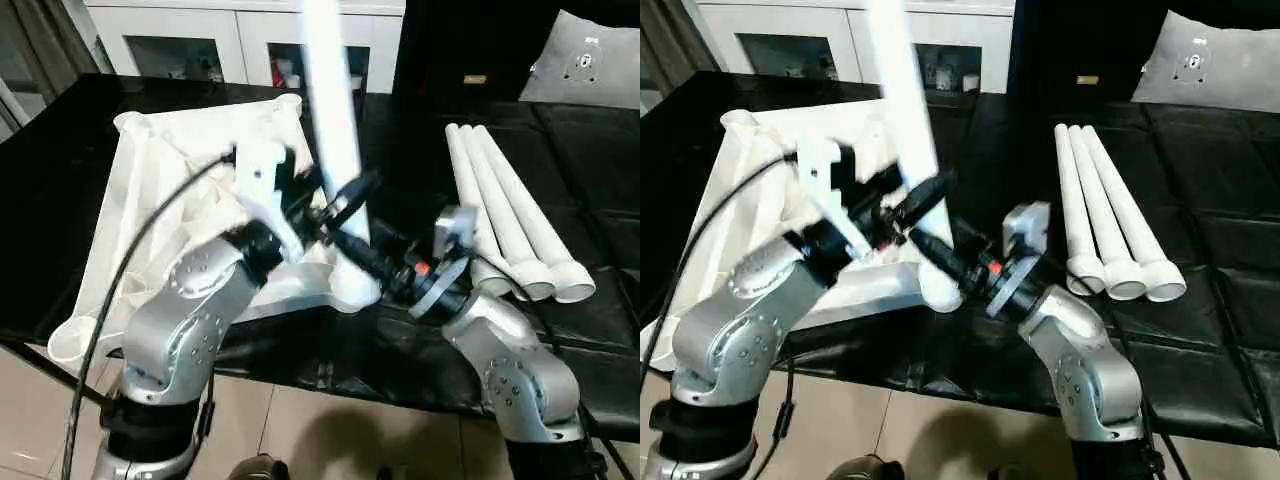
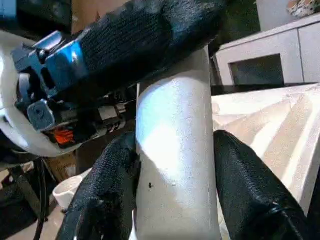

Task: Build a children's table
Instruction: Pick table leg

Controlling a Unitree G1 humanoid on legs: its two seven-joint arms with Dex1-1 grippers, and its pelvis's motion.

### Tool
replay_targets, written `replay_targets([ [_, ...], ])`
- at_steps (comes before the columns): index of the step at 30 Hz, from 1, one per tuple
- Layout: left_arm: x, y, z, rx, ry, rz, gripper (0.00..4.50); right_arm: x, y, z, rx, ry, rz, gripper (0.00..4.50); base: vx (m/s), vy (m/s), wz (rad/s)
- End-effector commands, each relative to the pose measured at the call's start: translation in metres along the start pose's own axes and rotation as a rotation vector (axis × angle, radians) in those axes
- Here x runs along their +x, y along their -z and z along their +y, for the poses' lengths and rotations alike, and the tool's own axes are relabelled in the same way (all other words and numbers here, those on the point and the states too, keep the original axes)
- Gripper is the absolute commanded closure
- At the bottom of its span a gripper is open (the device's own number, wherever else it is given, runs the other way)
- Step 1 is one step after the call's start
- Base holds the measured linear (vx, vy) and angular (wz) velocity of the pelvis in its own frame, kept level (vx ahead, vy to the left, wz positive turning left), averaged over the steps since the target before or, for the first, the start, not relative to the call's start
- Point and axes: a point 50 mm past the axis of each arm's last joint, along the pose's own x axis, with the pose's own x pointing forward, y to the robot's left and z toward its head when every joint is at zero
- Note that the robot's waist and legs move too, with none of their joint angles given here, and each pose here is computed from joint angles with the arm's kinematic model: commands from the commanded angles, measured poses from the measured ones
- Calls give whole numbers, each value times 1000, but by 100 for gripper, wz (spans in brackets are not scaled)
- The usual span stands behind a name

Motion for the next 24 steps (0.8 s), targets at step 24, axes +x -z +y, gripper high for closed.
replay_targets([
  [24, -2, -4, 8, -121, -14, -9, 212, 7, -2, -1, -97, 18, -32, 263, 0, 0, 0],
])
